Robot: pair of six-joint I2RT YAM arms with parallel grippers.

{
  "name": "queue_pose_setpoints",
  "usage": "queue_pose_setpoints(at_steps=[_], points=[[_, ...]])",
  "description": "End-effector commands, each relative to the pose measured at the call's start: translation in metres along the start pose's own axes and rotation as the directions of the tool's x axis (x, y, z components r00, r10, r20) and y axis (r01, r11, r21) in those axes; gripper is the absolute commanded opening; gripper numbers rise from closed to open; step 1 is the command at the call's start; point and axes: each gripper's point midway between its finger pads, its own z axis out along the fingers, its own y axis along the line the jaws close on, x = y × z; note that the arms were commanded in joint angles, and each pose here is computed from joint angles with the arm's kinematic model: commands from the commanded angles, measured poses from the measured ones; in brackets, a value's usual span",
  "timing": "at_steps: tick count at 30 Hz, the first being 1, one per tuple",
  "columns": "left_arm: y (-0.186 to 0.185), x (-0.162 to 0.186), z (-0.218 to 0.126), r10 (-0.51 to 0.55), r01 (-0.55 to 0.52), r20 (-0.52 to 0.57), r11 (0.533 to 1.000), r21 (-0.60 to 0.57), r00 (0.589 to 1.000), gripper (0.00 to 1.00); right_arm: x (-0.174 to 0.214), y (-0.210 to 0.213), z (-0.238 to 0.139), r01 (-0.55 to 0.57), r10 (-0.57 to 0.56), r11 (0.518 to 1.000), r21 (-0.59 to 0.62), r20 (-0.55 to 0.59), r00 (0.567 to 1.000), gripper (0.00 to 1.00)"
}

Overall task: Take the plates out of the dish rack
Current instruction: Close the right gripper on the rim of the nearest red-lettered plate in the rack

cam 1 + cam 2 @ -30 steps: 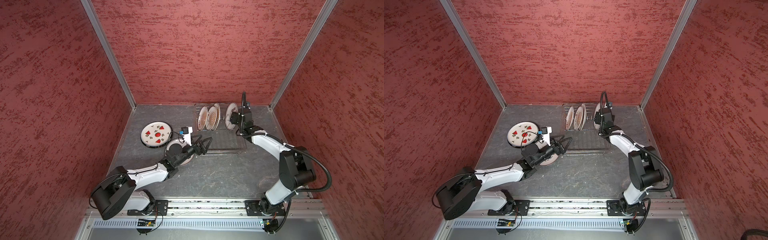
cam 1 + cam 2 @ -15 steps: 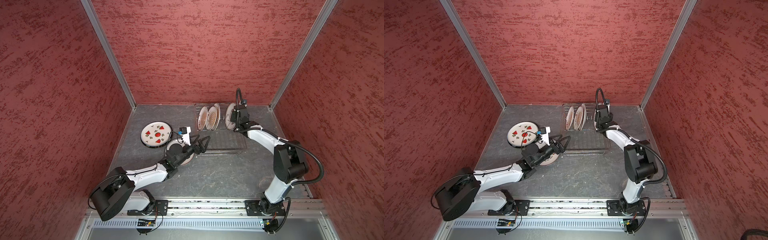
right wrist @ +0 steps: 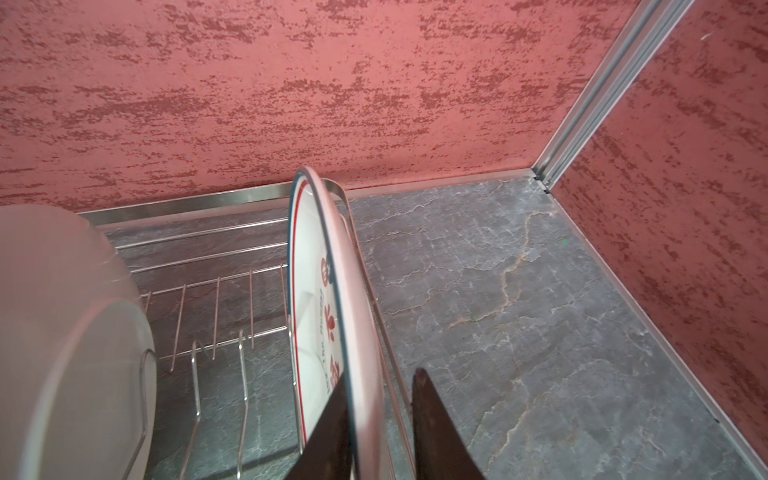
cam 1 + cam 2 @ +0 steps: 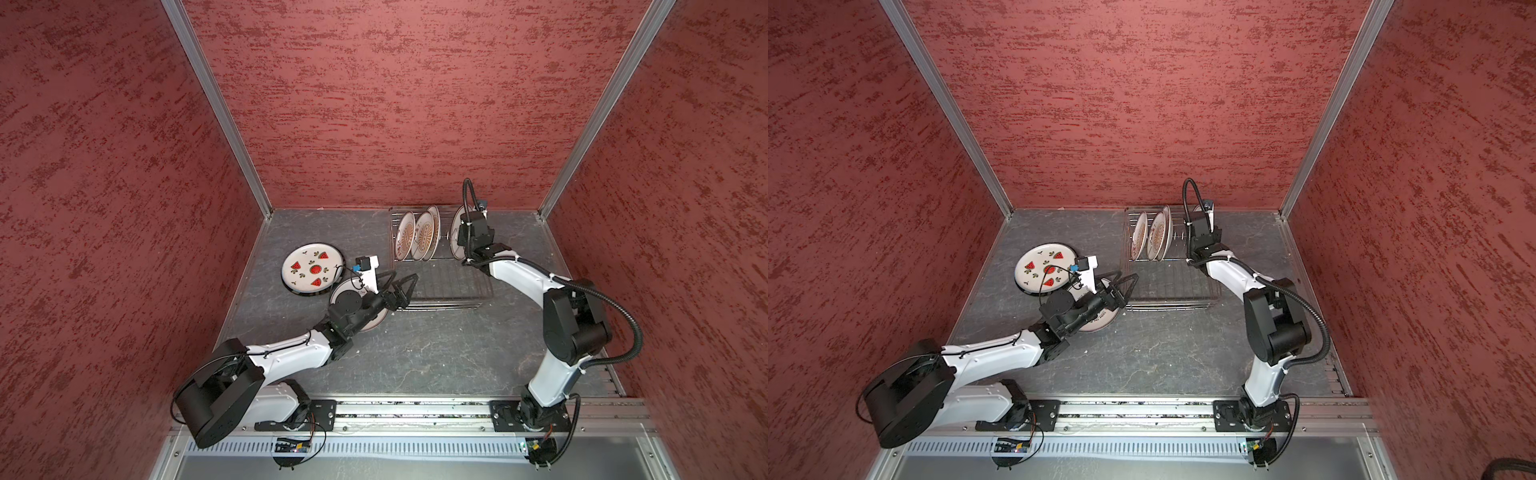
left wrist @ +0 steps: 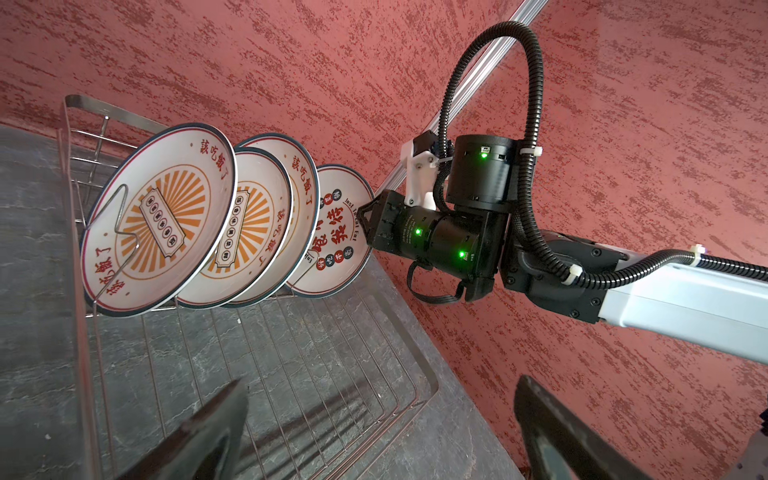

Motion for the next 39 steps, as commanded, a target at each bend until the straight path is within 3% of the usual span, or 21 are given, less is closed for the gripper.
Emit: queue_pose_setpoints(at_steps=[1, 14, 39], points=[[0.002, -0.004, -0.006, 0.013, -0.013, 0.022, 1.0, -0.011, 1.0, 1.0, -0.012, -0.002, 0.001, 0.012, -0.014, 0.998, 0.057, 0.038, 0.999, 0.23], [0.003, -0.005, -0.011, 0.006, -0.006, 0.034, 1.0, -0.012, 0.999, 0.99, -0.021, 0.009, -0.008, 0.042, -0.048, 0.997, 0.067, 0.084, 0.995, 0.12], [0.01, -0.005, -0.015, 0.01, -0.008, 0.051, 0.999, -0.038, 0.999, 0.99, -0.066, 0.002, -0.058, 0.051, -0.083, 0.988, 0.143, 0.234, 0.969, 0.04]])
